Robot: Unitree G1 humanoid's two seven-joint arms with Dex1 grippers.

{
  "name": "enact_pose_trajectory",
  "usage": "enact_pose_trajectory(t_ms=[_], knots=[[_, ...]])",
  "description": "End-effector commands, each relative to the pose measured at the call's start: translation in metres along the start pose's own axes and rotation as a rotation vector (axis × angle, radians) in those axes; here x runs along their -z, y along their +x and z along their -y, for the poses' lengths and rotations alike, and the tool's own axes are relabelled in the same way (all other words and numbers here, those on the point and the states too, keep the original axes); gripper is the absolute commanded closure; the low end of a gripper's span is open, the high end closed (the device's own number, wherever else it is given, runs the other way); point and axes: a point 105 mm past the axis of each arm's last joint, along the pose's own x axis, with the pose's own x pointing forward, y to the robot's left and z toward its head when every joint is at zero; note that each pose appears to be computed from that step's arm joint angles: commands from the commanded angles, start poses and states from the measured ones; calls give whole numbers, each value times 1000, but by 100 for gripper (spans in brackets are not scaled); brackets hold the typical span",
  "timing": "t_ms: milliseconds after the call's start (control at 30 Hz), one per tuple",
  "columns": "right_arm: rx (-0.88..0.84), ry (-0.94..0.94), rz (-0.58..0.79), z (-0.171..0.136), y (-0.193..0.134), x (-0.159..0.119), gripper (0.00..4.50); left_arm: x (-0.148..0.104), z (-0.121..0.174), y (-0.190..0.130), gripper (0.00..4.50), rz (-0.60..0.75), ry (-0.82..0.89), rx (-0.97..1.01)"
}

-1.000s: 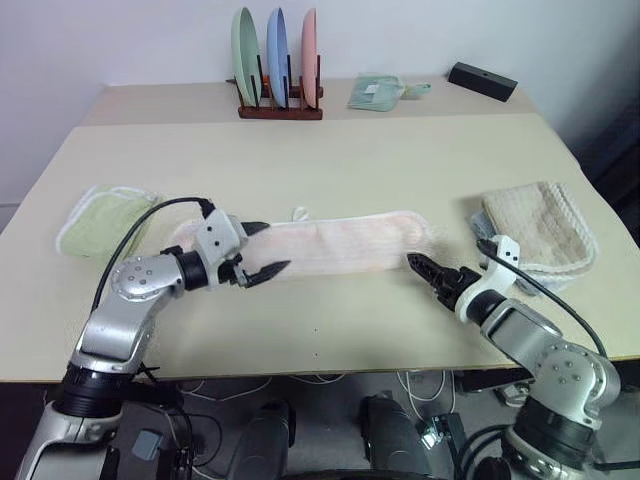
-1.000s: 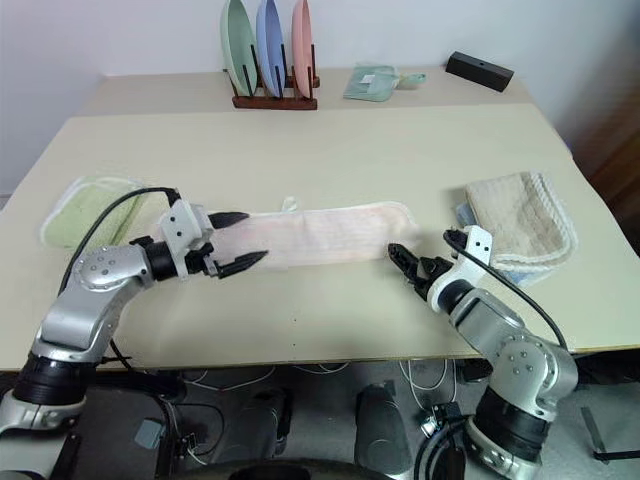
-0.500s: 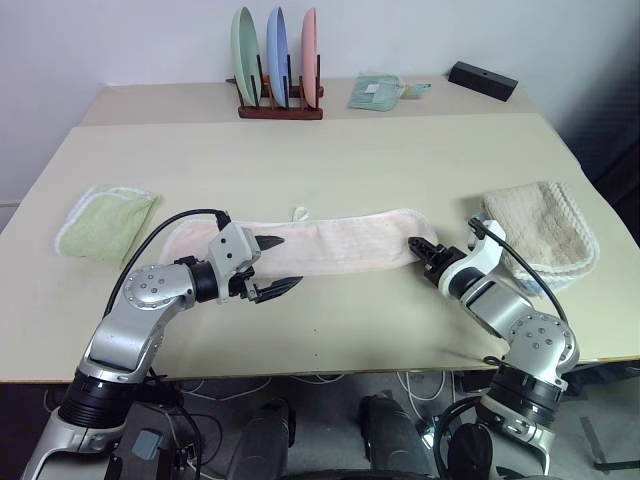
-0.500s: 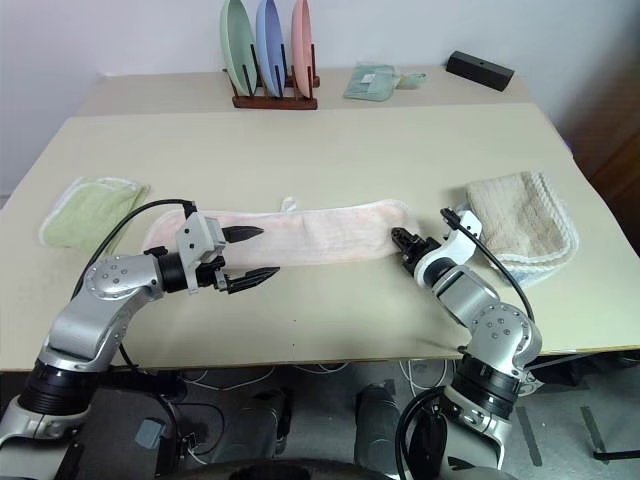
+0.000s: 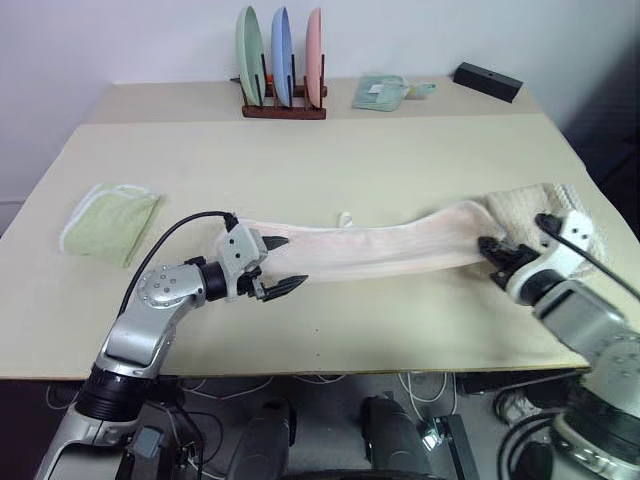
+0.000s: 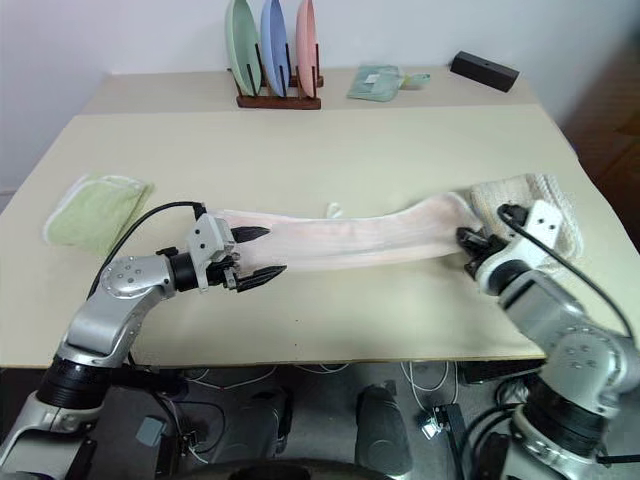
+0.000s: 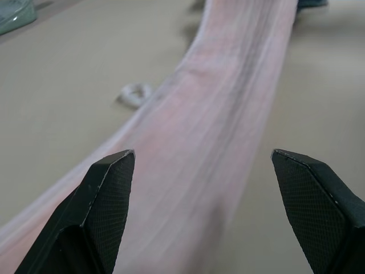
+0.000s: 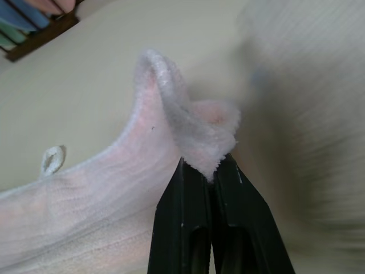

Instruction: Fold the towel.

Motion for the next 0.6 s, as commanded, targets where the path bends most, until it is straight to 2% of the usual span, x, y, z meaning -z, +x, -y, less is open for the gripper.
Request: enact_pose_trajectory(t_ms=[33, 133, 233, 433, 600], knots=[[-163, -233, -18, -43, -1, -5, 445, -9, -3, 6, 59, 33, 44, 8], [-329, -419, -71, -85, 4, 6, 445, -12, -4, 10, 59, 44, 48, 9], [-473, -517, -124, -119, 15, 27, 445, -13, -5, 11, 59, 50, 47, 2], [-561, -617, -218, -143, 40, 74, 445, -16, -3, 10, 59, 58, 46, -18], [-608, -652, -246, -146, 42, 91, 445, -14, -3, 3, 59, 44, 40, -53]])
